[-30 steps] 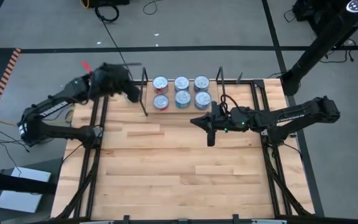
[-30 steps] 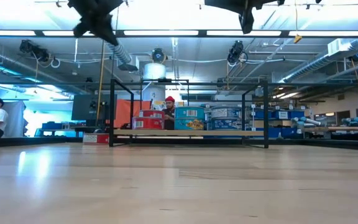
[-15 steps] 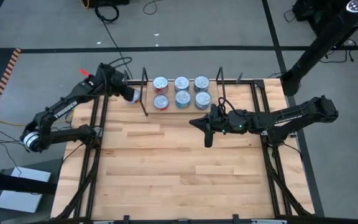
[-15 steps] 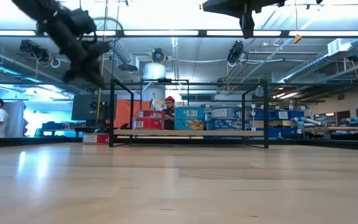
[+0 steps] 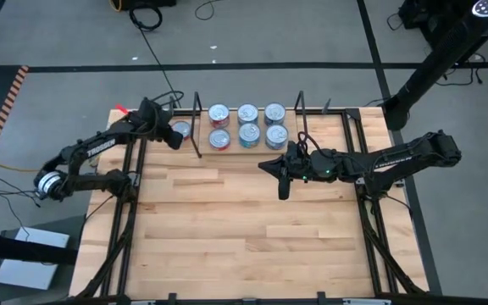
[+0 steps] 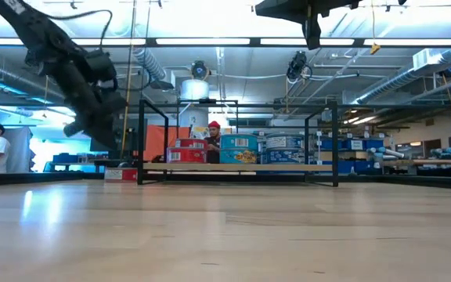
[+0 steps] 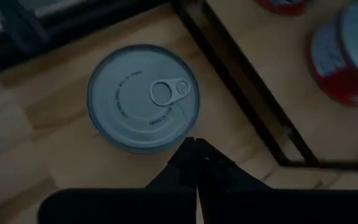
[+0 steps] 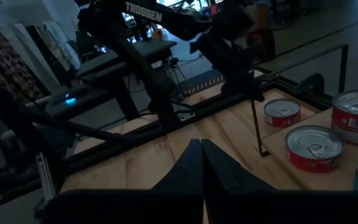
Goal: Stack canned seafood by type on shelf
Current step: Stack the red tuna can on top of the other red tuna can
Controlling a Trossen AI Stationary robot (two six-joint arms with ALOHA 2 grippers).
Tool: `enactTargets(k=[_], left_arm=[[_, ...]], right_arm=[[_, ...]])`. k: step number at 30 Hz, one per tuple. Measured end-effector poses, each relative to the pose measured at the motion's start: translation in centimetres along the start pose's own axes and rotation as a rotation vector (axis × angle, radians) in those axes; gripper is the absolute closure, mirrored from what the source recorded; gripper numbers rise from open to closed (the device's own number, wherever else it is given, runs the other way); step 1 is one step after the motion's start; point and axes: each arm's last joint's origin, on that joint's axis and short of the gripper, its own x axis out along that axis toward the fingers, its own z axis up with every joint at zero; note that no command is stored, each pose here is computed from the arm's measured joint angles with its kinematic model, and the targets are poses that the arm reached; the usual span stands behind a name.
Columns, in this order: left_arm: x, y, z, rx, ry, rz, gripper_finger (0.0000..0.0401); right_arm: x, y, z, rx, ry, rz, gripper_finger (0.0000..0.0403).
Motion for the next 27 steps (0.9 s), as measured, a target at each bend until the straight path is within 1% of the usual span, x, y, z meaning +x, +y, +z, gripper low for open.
enactTargets(k=[6, 10, 15, 20, 25, 27], left_arm=[[2.5, 0.5, -0.1, -0.157, 0.021, 0.018, 0.0401], [3.6, 0.8, 0.0, -0.216, 0.018, 0.059, 0.0401], [3.8, 0.8, 0.5, -0.304, -0.032, 0.071, 0.0401], [3.7, 0.9, 0.6, -0.347, -0.039, 0.080, 0.0401], [3.7, 0.9, 0.5, -0.450, -0.042, 0.104, 0.0401], [3.7, 0.9, 0.5, -0.461, -0.047, 0.101, 0.0401]], right_arm=[[0.0, -0.1, 0.0, 0.003, -0.010, -0.024, 0.0401], [0.0, -0.1, 0.0, 0.017, -0.009, -0.026, 0.0401], [0.0, -0.1, 0.0, 0.025, -0.008, -0.027, 0.0401], [0.0, -0.2, 0.0, 0.030, -0.015, -0.043, 0.0401], [0.0, -0.2, 0.0, 0.032, -0.014, -0.043, 0.0401], [0.0, -0.2, 0.0, 0.031, -0.013, -0.044, 0.0401]])
